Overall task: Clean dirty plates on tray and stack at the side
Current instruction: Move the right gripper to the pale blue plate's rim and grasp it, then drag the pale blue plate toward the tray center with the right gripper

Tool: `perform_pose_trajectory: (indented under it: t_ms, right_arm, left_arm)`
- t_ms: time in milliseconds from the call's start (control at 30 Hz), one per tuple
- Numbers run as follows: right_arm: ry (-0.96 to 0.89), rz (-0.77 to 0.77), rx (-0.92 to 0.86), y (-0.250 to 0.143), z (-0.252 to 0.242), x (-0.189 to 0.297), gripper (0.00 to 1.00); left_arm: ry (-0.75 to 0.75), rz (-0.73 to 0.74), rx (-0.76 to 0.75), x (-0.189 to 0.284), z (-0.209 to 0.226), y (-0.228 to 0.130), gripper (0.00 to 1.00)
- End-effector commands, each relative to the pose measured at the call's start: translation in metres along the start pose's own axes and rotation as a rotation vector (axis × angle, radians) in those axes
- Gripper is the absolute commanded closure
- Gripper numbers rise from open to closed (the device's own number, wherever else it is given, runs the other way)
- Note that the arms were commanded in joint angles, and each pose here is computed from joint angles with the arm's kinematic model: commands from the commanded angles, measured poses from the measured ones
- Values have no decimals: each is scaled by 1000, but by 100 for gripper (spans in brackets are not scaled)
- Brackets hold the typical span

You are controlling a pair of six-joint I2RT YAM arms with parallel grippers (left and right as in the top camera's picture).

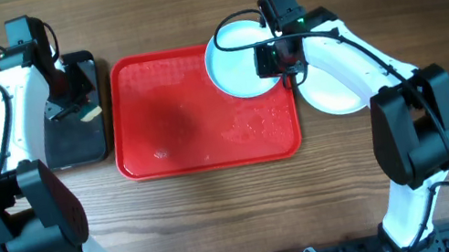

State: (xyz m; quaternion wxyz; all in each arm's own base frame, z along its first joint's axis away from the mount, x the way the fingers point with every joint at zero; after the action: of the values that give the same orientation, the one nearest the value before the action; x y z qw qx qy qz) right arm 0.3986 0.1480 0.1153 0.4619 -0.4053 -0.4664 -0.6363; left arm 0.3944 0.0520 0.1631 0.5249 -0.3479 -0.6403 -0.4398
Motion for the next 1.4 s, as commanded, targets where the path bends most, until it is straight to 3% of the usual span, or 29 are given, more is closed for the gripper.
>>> perform_pose_trajectory:
  t_ms: [0, 100, 267, 933, 1367]
  right_arm:
    - [5, 67, -19, -12, 6, -13, 67]
    - [-37, 102, -75, -20, 4, -20, 68]
    - [-84, 127, -181, -26, -1, -19, 82]
    - [-156, 119, -218, -27, -10, -35, 73]
    - [41, 230, 94, -48, 29, -37, 78]
  left_arm:
    - [16, 9, 22, -5, 3, -1, 96]
    - [17, 10, 22, -5, 3, -1, 96]
    - [17, 10, 22, -5, 3, -1, 96]
    - [15, 5, 22, -5, 2, 0, 96]
    - [14, 1, 22, -5, 2, 1, 96]
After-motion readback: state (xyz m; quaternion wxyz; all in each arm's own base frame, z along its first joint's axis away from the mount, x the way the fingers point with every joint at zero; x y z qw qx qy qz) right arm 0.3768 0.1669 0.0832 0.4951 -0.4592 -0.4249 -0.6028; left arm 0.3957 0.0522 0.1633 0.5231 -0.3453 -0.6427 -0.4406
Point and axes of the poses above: each gripper's point midway between its finger pads, its own x axis back along the fingers, its own z axis along the line the jaws close on, y = z × x, the point moved 7 cm from there along x, back along the fingers, and after that the axes turned 4 degrees about -x, right-handed, at the moved point
